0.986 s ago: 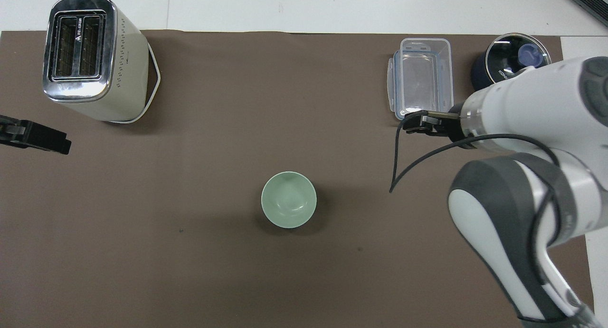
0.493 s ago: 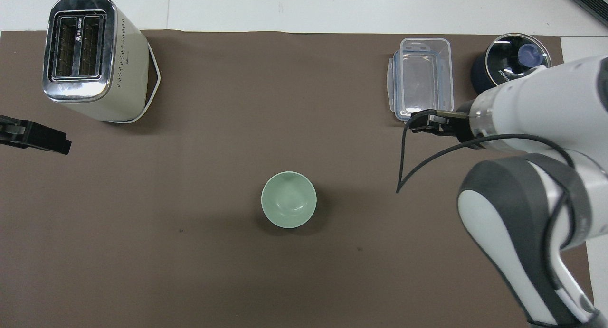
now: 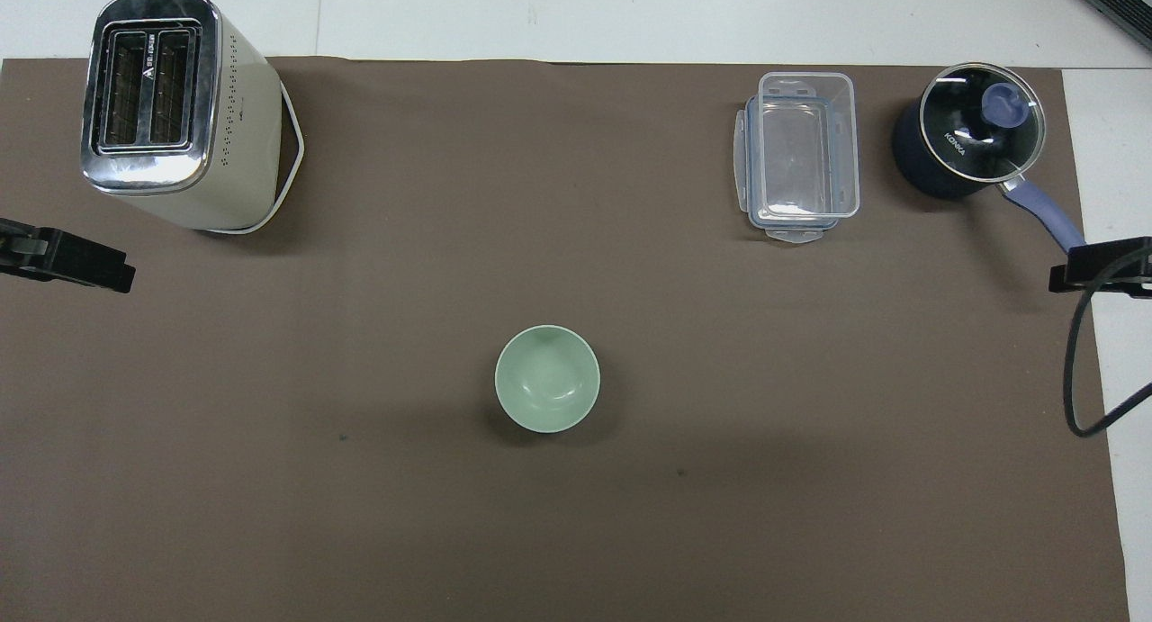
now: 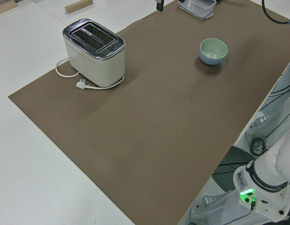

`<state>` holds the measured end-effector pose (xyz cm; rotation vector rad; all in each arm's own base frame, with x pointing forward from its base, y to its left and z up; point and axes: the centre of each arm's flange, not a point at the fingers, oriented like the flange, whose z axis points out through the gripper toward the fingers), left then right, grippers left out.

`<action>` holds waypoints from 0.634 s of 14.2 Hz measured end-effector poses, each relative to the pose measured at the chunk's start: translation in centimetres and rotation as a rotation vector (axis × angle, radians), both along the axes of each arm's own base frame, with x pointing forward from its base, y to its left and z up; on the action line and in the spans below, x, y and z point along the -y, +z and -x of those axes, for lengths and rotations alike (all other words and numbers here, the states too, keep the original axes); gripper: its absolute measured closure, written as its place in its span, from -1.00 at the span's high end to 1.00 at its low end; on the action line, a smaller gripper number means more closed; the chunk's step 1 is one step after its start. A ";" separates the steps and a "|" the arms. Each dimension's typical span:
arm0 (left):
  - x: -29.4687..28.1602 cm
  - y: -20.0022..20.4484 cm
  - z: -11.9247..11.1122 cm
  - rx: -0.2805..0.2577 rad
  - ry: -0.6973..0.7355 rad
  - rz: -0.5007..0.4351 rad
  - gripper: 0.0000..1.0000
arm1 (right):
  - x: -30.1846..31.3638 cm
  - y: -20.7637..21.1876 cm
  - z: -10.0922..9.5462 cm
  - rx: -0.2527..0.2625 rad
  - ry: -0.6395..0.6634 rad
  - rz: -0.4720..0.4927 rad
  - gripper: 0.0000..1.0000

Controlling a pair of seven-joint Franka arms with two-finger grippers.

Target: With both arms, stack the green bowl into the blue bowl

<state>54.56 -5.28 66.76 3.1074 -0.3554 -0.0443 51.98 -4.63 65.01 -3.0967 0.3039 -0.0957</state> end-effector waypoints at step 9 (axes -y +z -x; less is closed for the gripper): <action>0.0 0.0 0.0 0.000 0.000 0.000 1.00 | -0.4 0.7 0.6 -0.036 0.075 0.027 1.00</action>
